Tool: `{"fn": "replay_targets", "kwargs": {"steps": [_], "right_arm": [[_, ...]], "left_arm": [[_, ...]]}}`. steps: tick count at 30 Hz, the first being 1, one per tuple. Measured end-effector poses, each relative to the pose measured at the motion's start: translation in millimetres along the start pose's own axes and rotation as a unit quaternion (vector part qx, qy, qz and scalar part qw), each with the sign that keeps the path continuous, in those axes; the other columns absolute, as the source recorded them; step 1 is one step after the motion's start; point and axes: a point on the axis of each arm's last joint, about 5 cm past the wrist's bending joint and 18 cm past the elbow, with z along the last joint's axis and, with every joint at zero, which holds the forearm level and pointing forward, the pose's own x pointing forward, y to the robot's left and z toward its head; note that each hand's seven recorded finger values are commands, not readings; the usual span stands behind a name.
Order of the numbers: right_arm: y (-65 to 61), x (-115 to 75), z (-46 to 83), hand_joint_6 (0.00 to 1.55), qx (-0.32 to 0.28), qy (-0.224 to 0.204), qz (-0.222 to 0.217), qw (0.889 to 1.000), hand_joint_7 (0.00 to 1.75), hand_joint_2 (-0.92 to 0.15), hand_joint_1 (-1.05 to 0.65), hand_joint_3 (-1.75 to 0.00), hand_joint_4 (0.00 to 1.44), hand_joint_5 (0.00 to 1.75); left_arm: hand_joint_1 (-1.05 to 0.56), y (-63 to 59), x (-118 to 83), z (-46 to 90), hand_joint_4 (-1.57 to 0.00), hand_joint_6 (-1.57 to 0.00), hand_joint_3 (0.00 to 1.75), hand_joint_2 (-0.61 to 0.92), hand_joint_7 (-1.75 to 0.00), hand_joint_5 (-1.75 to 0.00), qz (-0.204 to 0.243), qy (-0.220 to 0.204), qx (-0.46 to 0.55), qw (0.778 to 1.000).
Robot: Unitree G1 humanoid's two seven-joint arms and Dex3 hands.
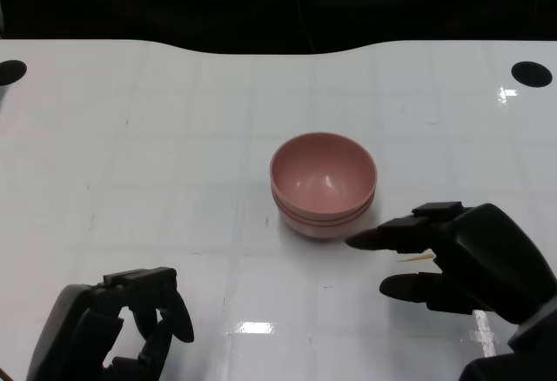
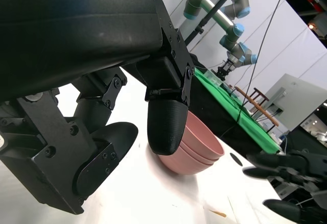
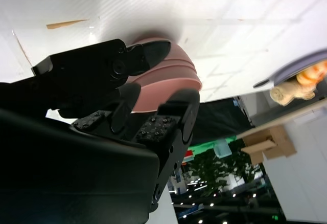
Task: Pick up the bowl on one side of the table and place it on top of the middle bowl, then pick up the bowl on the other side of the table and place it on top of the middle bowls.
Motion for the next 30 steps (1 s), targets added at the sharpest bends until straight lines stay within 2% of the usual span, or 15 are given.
{"fn": "replay_targets", "kwargs": {"steps": [1,3,9,10,11,12,13,15,17,20,24,30], "right_arm": [[-1.6,-2.6,1.0,1.12,0.006,0.002,-0.004,1.000,0.27,-0.82,-0.07,-0.01,1.04,0.80],[-5.5,-7.5,4.1,1.19,0.019,0.003,-0.014,1.000,0.27,-0.82,-0.04,-0.02,1.03,1.02],[-5.4,-16.2,5.2,1.31,0.057,0.008,-0.021,0.998,0.38,-0.79,0.09,-0.03,1.08,1.22],[-3.6,-17.2,3.4,1.25,0.062,0.007,-0.021,0.998,0.57,-0.56,0.15,-0.55,1.03,1.37],[-1.6,-18.2,1.7,1.19,0.066,0.009,-0.019,0.998,0.71,-0.35,0.17,-0.98,1.02,1.42],[0.3,-19.3,-0.2,1.14,0.070,0.012,-0.017,0.997,0.84,-0.22,0.19,-1.24,1.00,1.49],[1.8,-20.0,-1.8,1.09,0.072,0.015,-0.015,0.997,0.98,-0.14,0.22,-1.44,0.98,1.57],[3.6,-19.9,-5.1,1.05,0.079,0.016,-0.014,0.997,1.14,-0.10,0.24,-1.57,0.99,1.64],[5.6,-18.6,-9.7,0.99,0.094,0.013,-0.017,0.995,1.36,-0.09,0.24,-1.62,1.00,1.71],[10.4,-18.6,-17.3,0.95,0.116,0.010,-0.020,0.993,1.49,-0.08,0.23,-1.66,1.00,1.74],[15.8,-18.5,-25.0,0.93,0.128,-0.009,-0.016,0.992,1.53,-0.07,0.23,-1.68,1.01,1.75],[18.2,-15.8,-33.2,0.93,0.141,-0.010,-0.020,0.990,1.52,-0.01,0.26,-1.71,1.01,1.74]], "left_arm": [[-0.05,0.0,0,0.0,-0.88,-0.84,1.63,0.23,-1.48,-1.70,0.000,0.000,0.000,1.000],[-0.05,0.0,-1,0.1,-0.88,-0.84,1.63,0.23,-1.48,-1.71,0.000,0.001,0.000,1.000],[-0.05,0.0,-1,0.2,-0.88,-0.84,1.62,0.25,-1.48,-1.71,0.000,0.001,-0.001,1.000],[-0.04,0.0,-1,0.2,-0.88,-0.84,1.61,0.24,-1.48,-1.71,0.000,0.001,-0.001,1.000],[-0.04,0.1,-1,0.2,-0.88,-0.84,1.61,0.24,-1.48,-1.71,0.000,0.001,-0.001,1.000],[-0.04,0.1,-1,0.2,-0.88,-0.84,1.61,0.24,-1.48,-1.71,0.000,0.001,-0.001,1.000],[-0.04,0.2,-1,0.1,-0.88,-0.84,1.62,0.24,-1.48,-1.71,0.000,0.001,0.000,1.000],[-0.04,0.2,-1,0.1,-0.88,-0.84,1.62,0.24,-1.47,-1.70,0.001,0.001,-0.001,1.000],[-0.04,0.2,0,0.1,-0.89,-0.85,1.62,0.24,-1.47,-1.69,0.002,0.001,-0.002,1.000],[-0.02,0.1,0,0.0,-0.90,-0.85,1.62,0.23,-1.47,-1.68,0.005,0.001,-0.005,1.000],[-0.02,-1.8,-1,-2.5,-0.90,-0.86,1.62,0.23,-1.46,-1.68,0.005,0.010,-0.010,1.000],[-0.01,-4.2,1,-2.6,-0.91,-0.87,1.60,0.23,-1.46,-1.69,0.008,0.011,-0.015,1.000]]}}
